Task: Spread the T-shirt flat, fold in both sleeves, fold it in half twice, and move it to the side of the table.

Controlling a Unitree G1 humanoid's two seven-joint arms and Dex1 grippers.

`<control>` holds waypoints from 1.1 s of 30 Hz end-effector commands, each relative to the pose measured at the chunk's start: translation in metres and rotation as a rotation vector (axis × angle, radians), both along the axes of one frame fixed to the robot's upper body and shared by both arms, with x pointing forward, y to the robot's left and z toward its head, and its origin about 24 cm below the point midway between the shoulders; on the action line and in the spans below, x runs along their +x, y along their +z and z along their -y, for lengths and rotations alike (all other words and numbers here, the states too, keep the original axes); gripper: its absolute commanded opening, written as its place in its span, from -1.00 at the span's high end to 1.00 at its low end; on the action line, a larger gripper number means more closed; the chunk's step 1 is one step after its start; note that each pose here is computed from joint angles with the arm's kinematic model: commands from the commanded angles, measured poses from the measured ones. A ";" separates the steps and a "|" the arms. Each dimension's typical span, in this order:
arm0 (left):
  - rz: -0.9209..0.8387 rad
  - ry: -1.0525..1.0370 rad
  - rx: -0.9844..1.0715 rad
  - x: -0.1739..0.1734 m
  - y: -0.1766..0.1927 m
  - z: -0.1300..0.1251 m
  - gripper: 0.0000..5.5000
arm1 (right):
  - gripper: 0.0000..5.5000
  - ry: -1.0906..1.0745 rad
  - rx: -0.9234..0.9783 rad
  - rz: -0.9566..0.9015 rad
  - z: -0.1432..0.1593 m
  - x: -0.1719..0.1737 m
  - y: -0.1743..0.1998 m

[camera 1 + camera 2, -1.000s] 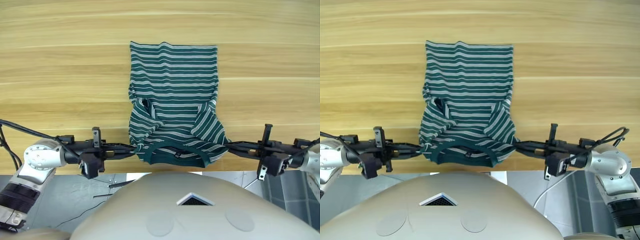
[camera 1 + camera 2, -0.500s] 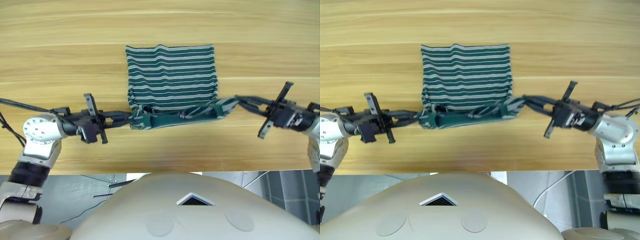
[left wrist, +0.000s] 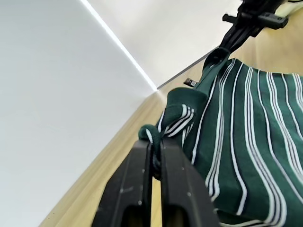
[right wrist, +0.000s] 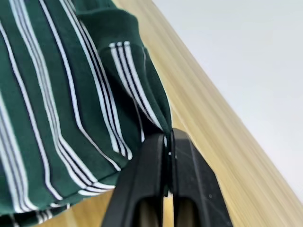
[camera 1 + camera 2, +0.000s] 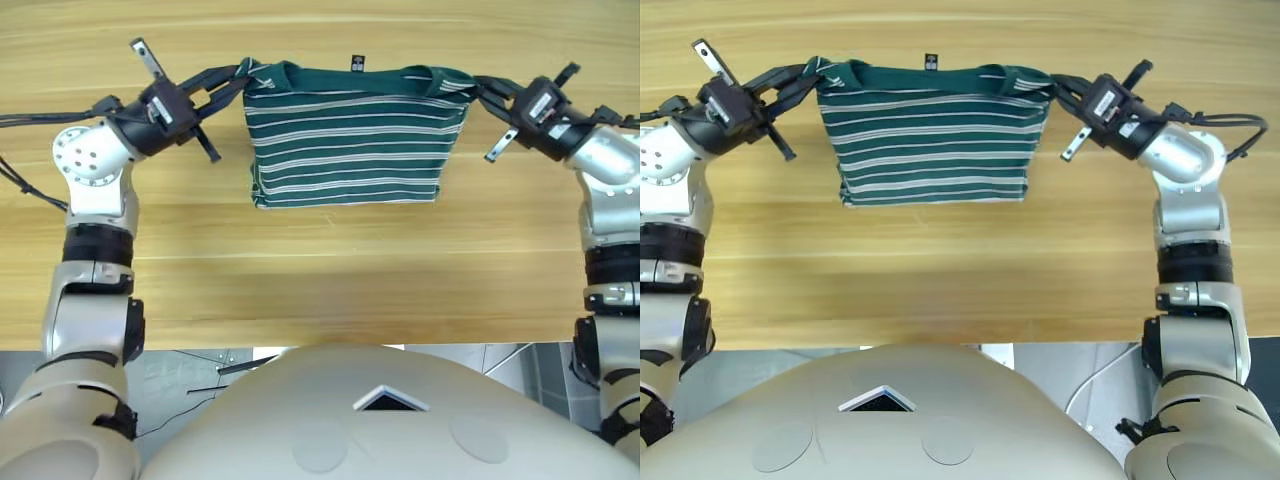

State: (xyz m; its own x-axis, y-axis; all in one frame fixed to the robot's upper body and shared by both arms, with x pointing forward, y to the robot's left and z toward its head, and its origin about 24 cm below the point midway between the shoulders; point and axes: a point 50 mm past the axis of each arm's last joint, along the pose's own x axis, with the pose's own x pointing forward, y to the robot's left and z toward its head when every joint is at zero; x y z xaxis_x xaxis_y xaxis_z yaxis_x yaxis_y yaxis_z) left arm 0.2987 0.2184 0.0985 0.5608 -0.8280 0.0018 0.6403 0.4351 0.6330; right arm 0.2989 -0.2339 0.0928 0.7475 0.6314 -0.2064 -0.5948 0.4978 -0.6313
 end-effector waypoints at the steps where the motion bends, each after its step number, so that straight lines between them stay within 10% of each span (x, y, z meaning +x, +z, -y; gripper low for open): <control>1: -0.069 0.091 0.050 0.024 -0.010 0.002 0.98 | 1.00 -0.033 -0.028 0.002 -0.012 0.020 -0.003; 29: -0.610 0.596 -0.008 0.051 -0.082 0.022 0.98 | 1.00 -0.306 -0.095 -0.285 -0.040 0.043 -0.086; 33: -0.689 0.634 -0.023 0.049 -0.089 0.024 0.68 | 0.81 -0.396 0.008 -0.309 -0.033 0.045 -0.084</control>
